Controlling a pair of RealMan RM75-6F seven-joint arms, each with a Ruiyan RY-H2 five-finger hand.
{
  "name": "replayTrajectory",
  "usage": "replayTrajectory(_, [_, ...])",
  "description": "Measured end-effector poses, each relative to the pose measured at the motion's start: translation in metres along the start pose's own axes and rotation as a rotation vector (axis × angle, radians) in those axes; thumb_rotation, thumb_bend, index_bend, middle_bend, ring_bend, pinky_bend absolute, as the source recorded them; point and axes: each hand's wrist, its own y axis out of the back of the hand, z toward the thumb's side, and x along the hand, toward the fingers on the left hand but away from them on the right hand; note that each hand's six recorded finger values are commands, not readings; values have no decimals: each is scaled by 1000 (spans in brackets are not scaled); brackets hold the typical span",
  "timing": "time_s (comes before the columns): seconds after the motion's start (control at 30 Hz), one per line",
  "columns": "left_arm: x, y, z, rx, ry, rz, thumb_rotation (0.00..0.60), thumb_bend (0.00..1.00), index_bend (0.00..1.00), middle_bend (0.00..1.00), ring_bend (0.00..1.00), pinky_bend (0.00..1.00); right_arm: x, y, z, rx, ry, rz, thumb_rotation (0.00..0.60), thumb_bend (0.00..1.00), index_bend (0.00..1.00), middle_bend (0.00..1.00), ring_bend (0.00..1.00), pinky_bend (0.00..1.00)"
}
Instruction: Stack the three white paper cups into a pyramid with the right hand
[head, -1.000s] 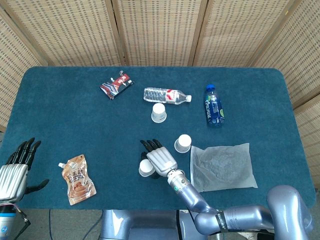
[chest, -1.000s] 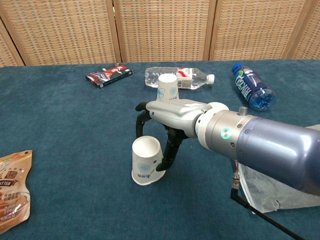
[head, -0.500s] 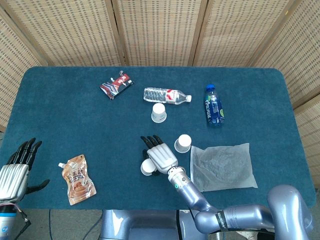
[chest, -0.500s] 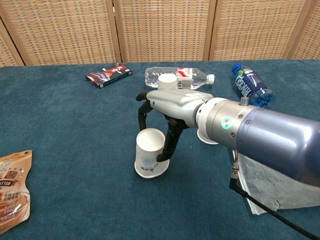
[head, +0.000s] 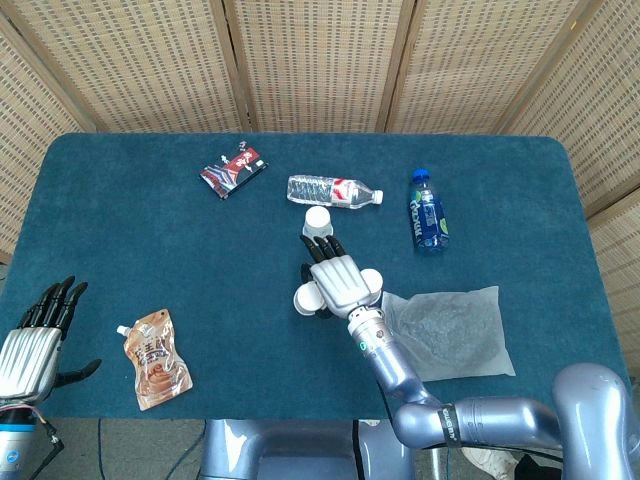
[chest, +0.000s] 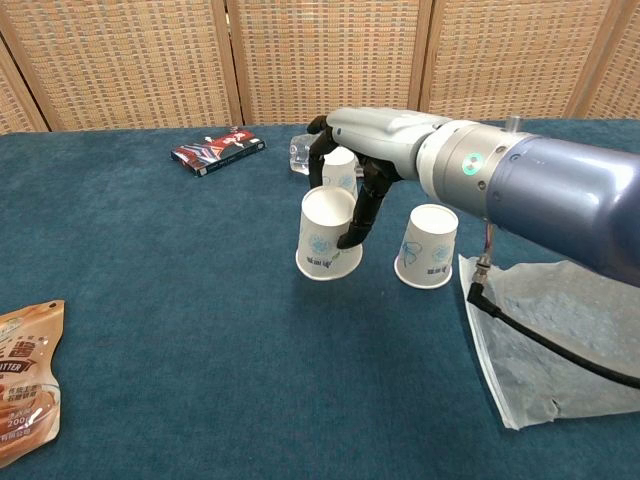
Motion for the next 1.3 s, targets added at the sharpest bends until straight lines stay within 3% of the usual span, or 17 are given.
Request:
replayTrajectory(0.5, [0,0,-2,10,9,-2,600,127,27,0,0,161,-28,-10,-33,-5,-86,25,600,181,497,0,0,87])
replayTrajectory(0.83, [0,-5,1,8,0,-26,600,126,27,0,0,161,-31,-18,-43,-7,-98,60,600,180,489,0,0,84])
replayTrajectory(1.1, [0,-3,1,5,-2,-22,600,127,27,0,0,161,-28,-22,-45,1,-105,77,600,178,312,0,0,57])
replayTrajectory(1.3, [-1,-3,1,3,-4,-21,600,127,27,0,0,161,-24,-23,-44,12,-106,90,600,177,283,0,0,47])
